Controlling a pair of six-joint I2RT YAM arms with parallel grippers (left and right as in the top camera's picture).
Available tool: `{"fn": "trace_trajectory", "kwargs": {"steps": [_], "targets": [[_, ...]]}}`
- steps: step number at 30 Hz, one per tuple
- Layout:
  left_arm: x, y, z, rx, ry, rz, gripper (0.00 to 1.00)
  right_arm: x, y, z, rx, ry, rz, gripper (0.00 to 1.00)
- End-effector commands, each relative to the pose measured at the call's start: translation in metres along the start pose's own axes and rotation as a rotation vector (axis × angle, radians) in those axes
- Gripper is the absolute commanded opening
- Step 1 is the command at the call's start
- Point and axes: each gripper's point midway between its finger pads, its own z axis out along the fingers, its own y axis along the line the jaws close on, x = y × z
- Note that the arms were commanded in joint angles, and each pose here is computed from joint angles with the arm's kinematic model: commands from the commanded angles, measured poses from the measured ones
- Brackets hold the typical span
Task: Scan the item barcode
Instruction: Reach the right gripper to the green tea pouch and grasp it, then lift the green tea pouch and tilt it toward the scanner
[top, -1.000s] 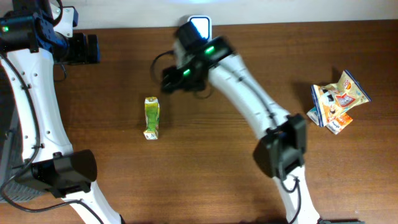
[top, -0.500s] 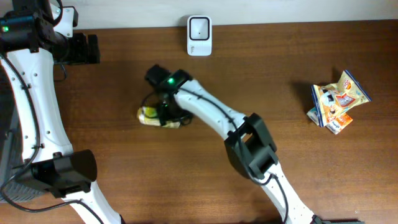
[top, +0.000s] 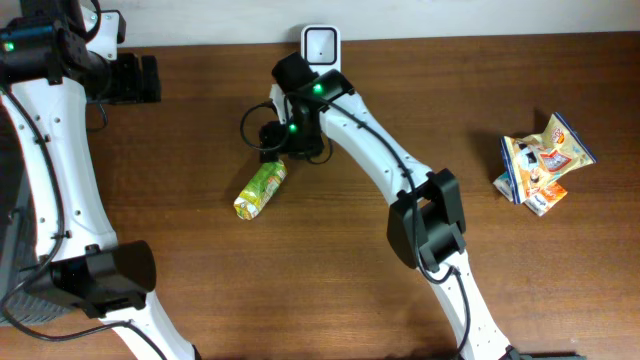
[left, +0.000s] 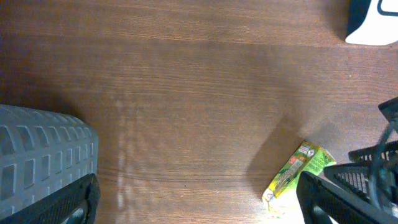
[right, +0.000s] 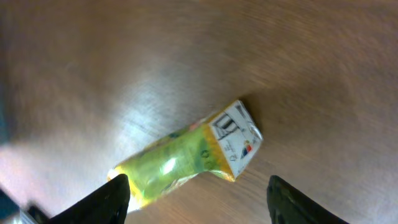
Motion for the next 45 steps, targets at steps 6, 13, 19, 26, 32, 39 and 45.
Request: {"fn": "trace_trajectory", "kwargs": {"steps": [6,13,19,26,32,39,45], "targets": [[0.0,0.003,0.0,0.0,-0.001,0.007,0.99,0.036,0.047,0.053,0.217,-0.08,0.224,0.87],[0.0,0.003,0.0,0.0,-0.001,0.007,0.99,0.065,0.025,0.075,0.341,-0.029,0.203,0.73],[0.0,0.003,0.0,0.0,-0.001,0.006,0.99,0.067,0.014,0.076,0.339,0.036,-0.004,0.5],[0.0,0.003,0.0,0.0,-0.001,0.007,0.99,0.064,-0.023,0.051,0.257,0.167,-0.061,0.04],[0.0,0.003,0.0,0.0,-0.001,0.007,0.99,0.058,0.036,-0.043,-0.691,0.221,-0.234,0.04],[0.0,0.003,0.0,0.0,-0.001,0.007,0.99,0.032,-0.026,-0.099,-0.811,0.124,-0.055,0.04],[0.0,0.003,0.0,0.0,-0.001,0.007,0.99,0.073,-0.059,-0.033,-0.45,0.318,-0.087,0.04]]}}
